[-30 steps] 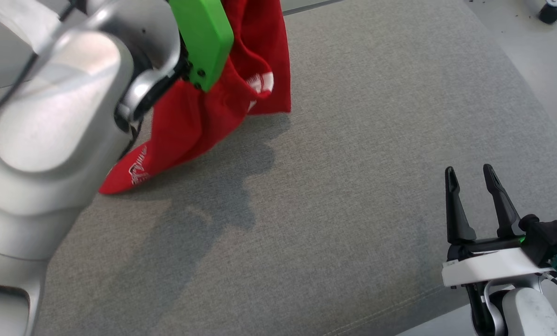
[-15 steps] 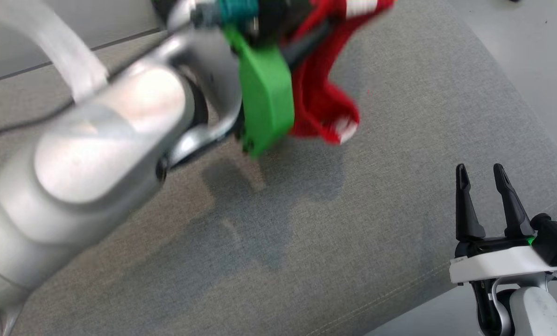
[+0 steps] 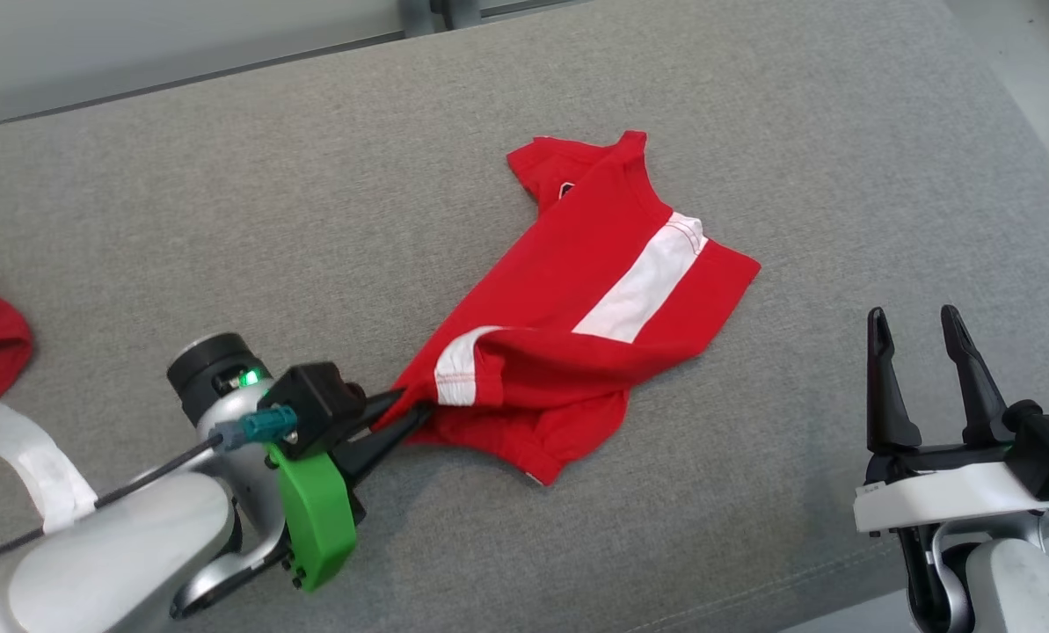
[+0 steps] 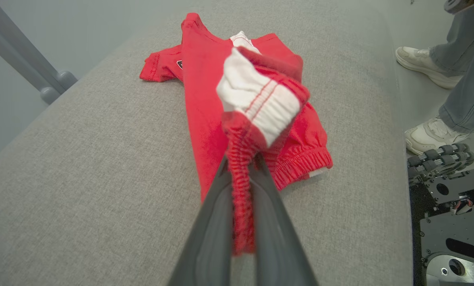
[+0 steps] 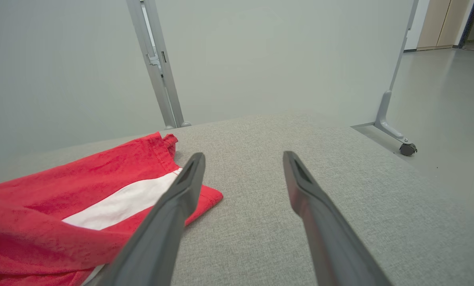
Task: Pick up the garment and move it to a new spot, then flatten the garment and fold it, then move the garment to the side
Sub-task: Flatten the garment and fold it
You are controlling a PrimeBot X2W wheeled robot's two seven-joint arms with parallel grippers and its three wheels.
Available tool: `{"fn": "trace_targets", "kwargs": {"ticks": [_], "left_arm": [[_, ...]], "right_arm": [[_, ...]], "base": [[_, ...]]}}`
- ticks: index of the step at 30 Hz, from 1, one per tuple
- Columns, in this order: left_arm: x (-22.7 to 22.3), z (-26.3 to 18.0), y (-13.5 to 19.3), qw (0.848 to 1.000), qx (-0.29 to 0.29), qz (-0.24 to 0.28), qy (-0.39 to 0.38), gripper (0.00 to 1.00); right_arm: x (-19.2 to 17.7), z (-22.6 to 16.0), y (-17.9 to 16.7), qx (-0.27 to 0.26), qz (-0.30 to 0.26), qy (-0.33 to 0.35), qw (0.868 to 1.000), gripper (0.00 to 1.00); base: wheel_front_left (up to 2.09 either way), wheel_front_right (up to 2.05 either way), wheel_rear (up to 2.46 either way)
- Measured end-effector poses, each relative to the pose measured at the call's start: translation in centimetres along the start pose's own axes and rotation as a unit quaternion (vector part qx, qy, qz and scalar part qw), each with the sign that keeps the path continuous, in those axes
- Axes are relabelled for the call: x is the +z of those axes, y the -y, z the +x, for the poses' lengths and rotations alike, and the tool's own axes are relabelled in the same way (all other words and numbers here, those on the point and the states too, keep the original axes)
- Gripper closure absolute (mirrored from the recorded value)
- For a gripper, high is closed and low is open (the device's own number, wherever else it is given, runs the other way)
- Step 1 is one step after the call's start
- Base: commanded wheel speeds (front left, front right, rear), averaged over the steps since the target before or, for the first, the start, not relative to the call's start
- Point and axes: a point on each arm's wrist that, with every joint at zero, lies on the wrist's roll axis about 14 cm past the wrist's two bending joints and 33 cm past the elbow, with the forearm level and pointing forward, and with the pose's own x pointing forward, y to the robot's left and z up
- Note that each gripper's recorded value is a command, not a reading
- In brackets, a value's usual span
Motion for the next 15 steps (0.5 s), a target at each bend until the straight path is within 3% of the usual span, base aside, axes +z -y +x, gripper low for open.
{"fn": "trace_targets", "kwargs": {"ticks": [1,5,6,7,8,15], "left_arm": [[-0.2,-0.4,0.4,1.000,0.001,-0.006,0.009,0.98],[-1.6,-2.1,2.0,1.000,0.008,-0.010,0.025,0.60],[-2.4,-2.5,2.6,1.000,0.009,-0.015,0.018,0.37],[-3.2,-2.9,3.3,1.000,0.010,-0.024,0.014,0.06],[-3.7,-3.1,3.7,0.999,0.011,-0.030,0.011,0.00],[-4.1,-4.7,2.7,0.997,0.059,-0.031,0.027,0.00]], "right_arm": [[-0.1,0.3,-0.5,0.007,-0.001,0.000,1.000,0.00],[-0.6,1.1,-2.4,0.036,-0.002,-0.004,0.999,0.00],[-0.7,1.2,-2.8,0.043,-0.002,-0.004,0.999,0.00],[-0.8,1.3,-3.3,0.049,-0.004,-0.005,0.999,0.00],[-0.9,1.4,-3.6,0.055,-0.005,-0.006,0.998,0.00],[-0.8,1.7,-5.3,0.081,-0.015,-0.002,0.997,0.00]], "base": [[0.00,0.00,0.00],[0.00,0.00,0.00],[0.00,0.00,0.00],[0.00,0.00,0.00],[0.00,0.00,0.00],[0.00,0.00,0.00]]}}
